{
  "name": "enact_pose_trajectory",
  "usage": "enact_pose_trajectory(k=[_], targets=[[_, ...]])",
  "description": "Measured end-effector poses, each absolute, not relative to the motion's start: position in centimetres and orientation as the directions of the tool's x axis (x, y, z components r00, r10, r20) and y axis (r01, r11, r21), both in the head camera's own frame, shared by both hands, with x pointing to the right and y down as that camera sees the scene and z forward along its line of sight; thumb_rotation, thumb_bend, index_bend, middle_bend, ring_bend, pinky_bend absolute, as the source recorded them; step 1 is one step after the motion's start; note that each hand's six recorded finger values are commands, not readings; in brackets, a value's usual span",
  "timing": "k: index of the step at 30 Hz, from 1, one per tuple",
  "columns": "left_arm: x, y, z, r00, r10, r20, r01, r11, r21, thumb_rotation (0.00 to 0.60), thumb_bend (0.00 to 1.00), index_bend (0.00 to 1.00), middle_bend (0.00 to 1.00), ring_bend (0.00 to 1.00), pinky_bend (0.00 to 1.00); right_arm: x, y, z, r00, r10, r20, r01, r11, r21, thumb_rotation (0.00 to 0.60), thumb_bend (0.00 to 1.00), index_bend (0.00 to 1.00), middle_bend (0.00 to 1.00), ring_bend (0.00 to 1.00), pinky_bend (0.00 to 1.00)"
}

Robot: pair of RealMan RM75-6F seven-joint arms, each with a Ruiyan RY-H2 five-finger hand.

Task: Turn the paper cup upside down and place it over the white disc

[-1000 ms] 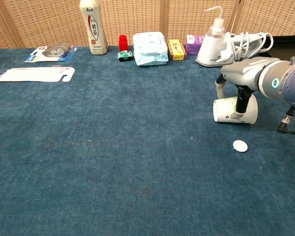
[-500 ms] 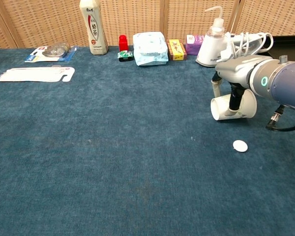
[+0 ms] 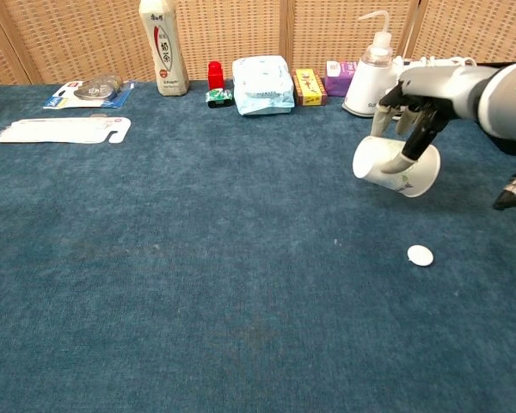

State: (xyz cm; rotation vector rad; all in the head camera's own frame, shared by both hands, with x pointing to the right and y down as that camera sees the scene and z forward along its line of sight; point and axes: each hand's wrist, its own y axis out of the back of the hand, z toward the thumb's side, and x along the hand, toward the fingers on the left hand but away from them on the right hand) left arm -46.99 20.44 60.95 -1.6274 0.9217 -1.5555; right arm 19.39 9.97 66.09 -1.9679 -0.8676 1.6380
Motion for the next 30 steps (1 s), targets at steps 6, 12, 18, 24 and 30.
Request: enact_pose_trajectory(k=[6, 12, 18, 24, 30], targets=[[-46.9, 20.2, 60.7, 0.029, -0.864, 0.503, -0.029, -0.504, -0.863, 0.348, 0.23, 0.33, 0.39, 0.26, 0.30, 20.7, 10.4, 64.8, 0.159, 0.666, -0.729, 0.404, -0.718, -0.568, 0.600, 0.29, 0.49, 0.25, 0.27, 0.21], [-46.3, 20.1, 60.6, 0.039, -0.861, 0.507, -0.028, -0.508, -0.861, 0.342, 0.23, 0.33, 0.40, 0.26, 0.30, 21.1, 12.2, 64.3, 0.257, 0.587, -0.768, 0.564, -0.737, -0.374, 0.600, 0.28, 0.49, 0.25, 0.27, 0.21], [-46.2, 20.1, 60.1, 0.040, -0.865, 0.501, -0.023, -0.502, -0.865, 0.341, 0.23, 0.33, 0.39, 0.26, 0.30, 21.5, 13.8, 64.4, 0.336, 0.529, -0.779, 0.640, -0.735, -0.223, 0.600, 0.28, 0.49, 0.25, 0.27, 0.20], [-46.2, 20.1, 59.6, 0.035, -0.867, 0.498, -0.017, -0.499, -0.867, 0.344, 0.23, 0.33, 0.39, 0.26, 0.30, 22.3, 14.6, 65.0, 0.369, 0.527, -0.766, 0.661, -0.728, -0.182, 0.600, 0.28, 0.49, 0.25, 0.26, 0.20], [-45.9, 20.2, 59.3, 0.039, -0.866, 0.498, -0.015, -0.499, -0.867, 0.340, 0.23, 0.33, 0.39, 0.26, 0.30, 23.5, 15.5, 65.8, 0.378, 0.535, -0.755, 0.668, -0.722, -0.177, 0.600, 0.28, 0.49, 0.25, 0.26, 0.19]])
